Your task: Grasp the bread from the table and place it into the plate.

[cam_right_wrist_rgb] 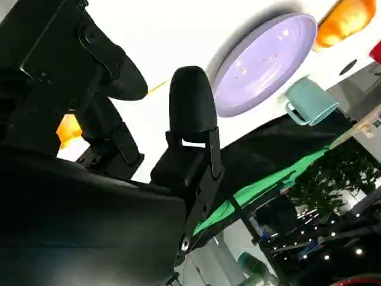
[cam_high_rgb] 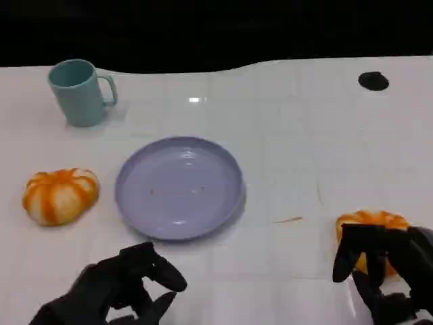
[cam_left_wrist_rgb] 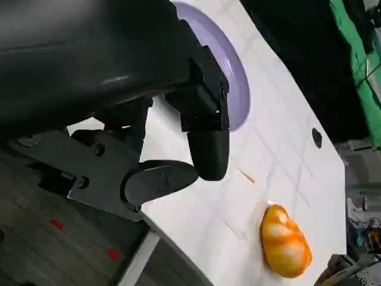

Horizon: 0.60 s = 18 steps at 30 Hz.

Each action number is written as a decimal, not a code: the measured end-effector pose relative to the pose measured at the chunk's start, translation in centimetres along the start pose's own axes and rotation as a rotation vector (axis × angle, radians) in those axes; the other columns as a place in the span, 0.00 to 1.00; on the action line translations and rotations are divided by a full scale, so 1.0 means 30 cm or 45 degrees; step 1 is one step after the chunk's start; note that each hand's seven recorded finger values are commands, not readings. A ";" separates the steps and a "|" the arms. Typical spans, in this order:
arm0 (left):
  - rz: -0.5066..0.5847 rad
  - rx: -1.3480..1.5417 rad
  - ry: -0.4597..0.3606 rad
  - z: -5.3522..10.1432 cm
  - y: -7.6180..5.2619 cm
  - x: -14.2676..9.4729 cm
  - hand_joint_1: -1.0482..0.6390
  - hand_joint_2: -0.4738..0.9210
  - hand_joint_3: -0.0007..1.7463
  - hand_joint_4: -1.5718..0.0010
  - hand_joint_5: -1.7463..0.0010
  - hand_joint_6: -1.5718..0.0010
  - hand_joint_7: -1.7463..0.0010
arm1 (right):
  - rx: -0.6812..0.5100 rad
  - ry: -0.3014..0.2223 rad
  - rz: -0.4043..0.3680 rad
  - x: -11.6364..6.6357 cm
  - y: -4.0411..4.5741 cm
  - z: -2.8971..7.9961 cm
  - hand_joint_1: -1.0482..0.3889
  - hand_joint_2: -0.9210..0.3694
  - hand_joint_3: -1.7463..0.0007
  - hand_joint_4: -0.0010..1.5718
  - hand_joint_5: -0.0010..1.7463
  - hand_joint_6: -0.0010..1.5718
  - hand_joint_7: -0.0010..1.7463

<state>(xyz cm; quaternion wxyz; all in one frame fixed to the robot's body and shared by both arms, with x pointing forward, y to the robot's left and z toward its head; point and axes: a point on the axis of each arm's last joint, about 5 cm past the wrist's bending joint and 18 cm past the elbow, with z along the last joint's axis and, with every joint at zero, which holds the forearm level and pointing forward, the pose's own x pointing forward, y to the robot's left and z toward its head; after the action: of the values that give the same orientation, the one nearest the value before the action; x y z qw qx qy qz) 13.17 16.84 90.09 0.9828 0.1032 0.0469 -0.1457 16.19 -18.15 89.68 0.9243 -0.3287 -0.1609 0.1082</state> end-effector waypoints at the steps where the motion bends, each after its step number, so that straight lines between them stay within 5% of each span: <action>1: 0.000 0.000 0.001 -0.001 0.000 0.000 0.48 0.93 0.35 0.61 0.00 0.60 0.28 | 0.000 0.000 0.000 0.000 0.000 0.000 0.78 0.61 0.11 0.61 1.00 0.58 0.76; 18: 0.000 0.005 0.002 -0.001 0.000 0.000 0.48 0.93 0.35 0.61 0.00 0.59 0.28 | -0.002 0.001 0.001 0.000 0.000 0.000 0.78 0.60 0.11 0.61 1.00 0.58 0.75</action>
<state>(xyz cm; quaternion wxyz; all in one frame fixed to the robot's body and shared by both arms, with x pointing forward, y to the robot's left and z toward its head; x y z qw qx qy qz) 13.17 16.85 90.05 0.9826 0.1051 0.0475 -0.1455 16.19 -18.15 89.68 0.9241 -0.3295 -0.1606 0.1082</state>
